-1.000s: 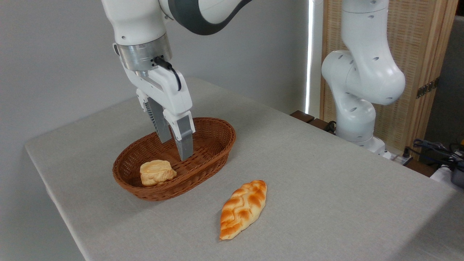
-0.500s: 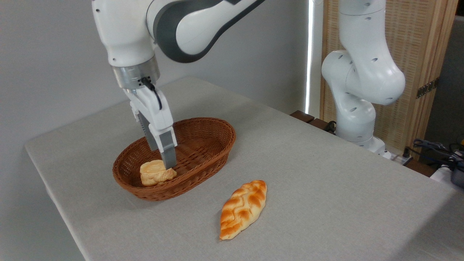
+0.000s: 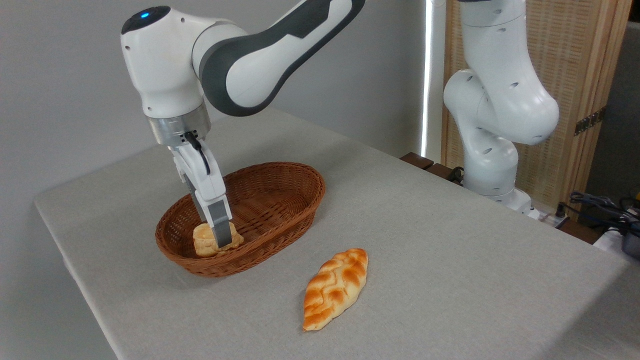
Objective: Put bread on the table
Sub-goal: 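Close the gripper on the round bread roll in the basket, then lift the roll out of the basket and carry it beside the braided loaf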
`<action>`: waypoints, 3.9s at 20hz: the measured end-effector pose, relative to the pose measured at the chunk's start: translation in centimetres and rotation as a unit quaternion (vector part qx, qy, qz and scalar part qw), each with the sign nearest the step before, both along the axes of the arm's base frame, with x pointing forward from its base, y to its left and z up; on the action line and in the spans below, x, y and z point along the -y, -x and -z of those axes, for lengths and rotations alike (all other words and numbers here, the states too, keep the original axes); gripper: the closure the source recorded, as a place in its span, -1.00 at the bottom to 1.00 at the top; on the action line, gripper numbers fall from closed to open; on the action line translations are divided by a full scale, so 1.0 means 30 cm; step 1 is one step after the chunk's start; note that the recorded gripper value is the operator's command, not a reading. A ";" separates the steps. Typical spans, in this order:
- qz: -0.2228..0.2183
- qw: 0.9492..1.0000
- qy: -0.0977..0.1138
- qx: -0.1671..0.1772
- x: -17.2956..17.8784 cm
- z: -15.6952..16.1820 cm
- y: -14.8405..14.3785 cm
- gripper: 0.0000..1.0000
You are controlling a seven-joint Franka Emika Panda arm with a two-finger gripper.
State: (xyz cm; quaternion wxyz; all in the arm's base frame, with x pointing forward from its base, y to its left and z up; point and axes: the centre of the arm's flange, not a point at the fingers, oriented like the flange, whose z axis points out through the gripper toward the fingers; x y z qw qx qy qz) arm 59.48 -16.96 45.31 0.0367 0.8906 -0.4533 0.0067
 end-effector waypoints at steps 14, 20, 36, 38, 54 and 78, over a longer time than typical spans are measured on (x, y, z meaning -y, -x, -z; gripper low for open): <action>0.014 1.000 -0.014 0.009 0.023 0.032 -0.012 0.00; 0.015 1.000 -0.014 0.008 0.027 0.037 -0.012 -0.02; -0.011 1.000 -0.010 0.023 0.041 -0.027 -0.006 0.01; -0.013 0.999 -0.009 0.028 0.040 -0.048 -0.003 0.01; -0.105 0.994 -0.025 0.033 -0.400 -0.214 0.015 -1.00; -0.081 0.996 -0.038 -0.027 -0.548 -0.001 0.039 -1.00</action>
